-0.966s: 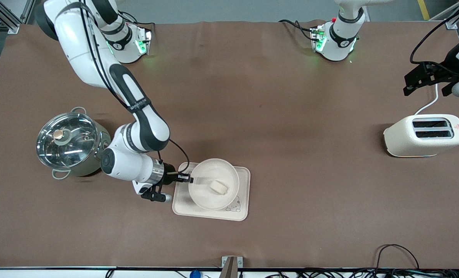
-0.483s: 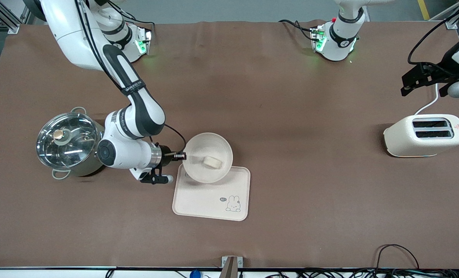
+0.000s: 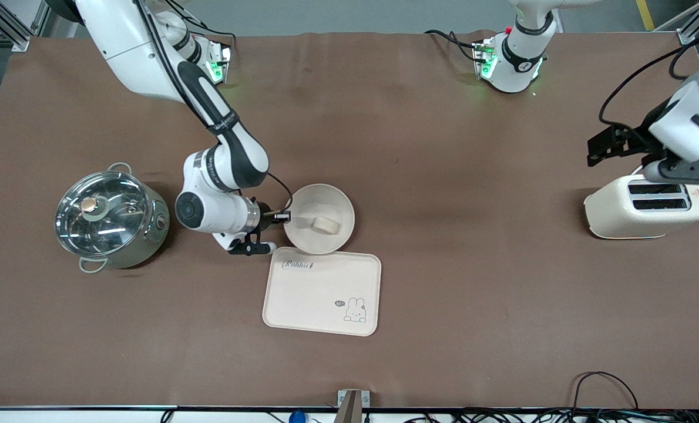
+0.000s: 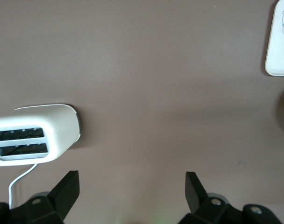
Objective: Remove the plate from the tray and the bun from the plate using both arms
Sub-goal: 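Slide the plate off the tray with the right gripper while the left gripper reaches out, then release the plate with the right gripper while the left gripper reaches the bun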
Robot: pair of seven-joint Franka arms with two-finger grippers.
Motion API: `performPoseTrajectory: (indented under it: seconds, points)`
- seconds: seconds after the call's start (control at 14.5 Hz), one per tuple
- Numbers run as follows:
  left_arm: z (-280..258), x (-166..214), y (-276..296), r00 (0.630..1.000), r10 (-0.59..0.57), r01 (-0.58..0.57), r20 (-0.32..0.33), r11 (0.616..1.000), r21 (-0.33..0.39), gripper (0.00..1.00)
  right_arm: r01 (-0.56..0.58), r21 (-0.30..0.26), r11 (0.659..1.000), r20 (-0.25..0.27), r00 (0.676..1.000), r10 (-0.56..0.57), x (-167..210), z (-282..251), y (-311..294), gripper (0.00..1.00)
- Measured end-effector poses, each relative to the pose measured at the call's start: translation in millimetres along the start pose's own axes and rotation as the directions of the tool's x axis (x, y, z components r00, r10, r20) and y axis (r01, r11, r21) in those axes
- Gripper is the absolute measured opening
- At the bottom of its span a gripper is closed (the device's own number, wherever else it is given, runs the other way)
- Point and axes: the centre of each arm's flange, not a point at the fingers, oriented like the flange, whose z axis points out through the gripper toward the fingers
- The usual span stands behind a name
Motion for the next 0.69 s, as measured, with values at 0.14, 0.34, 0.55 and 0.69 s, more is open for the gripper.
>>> performPoseTrajectory:
  seconds: [0.14, 0.34, 0.55, 0.69]
  points:
    - [19, 14, 11, 1.0, 0.019, -0.019, 0.013, 1.0, -0.006, 1.0, 0.018, 0.001, 1.0, -0.022, 1.0, -0.018, -13, 8, -8, 0.04]
    - [50, 33, 39, 0.999, 0.045, -0.044, 0.028, 0.998, -0.046, 1.0, 0.038, -0.002, 0.999, -0.06, 0.997, -0.038, -32, 20, -15, 0.04]
    - [84, 50, 82, 0.999, 0.029, -0.027, 0.033, 0.998, -0.06, 1.0, 0.036, -0.009, 0.999, -0.075, 0.997, -0.036, -37, 25, -11, 0.04]
    - [108, 56, 119, 0.999, -0.001, 0.003, 0.04, 0.998, -0.06, 1.0, 0.036, -0.008, 0.999, -0.078, 0.996, -0.036, -37, 22, -10, 0.18]
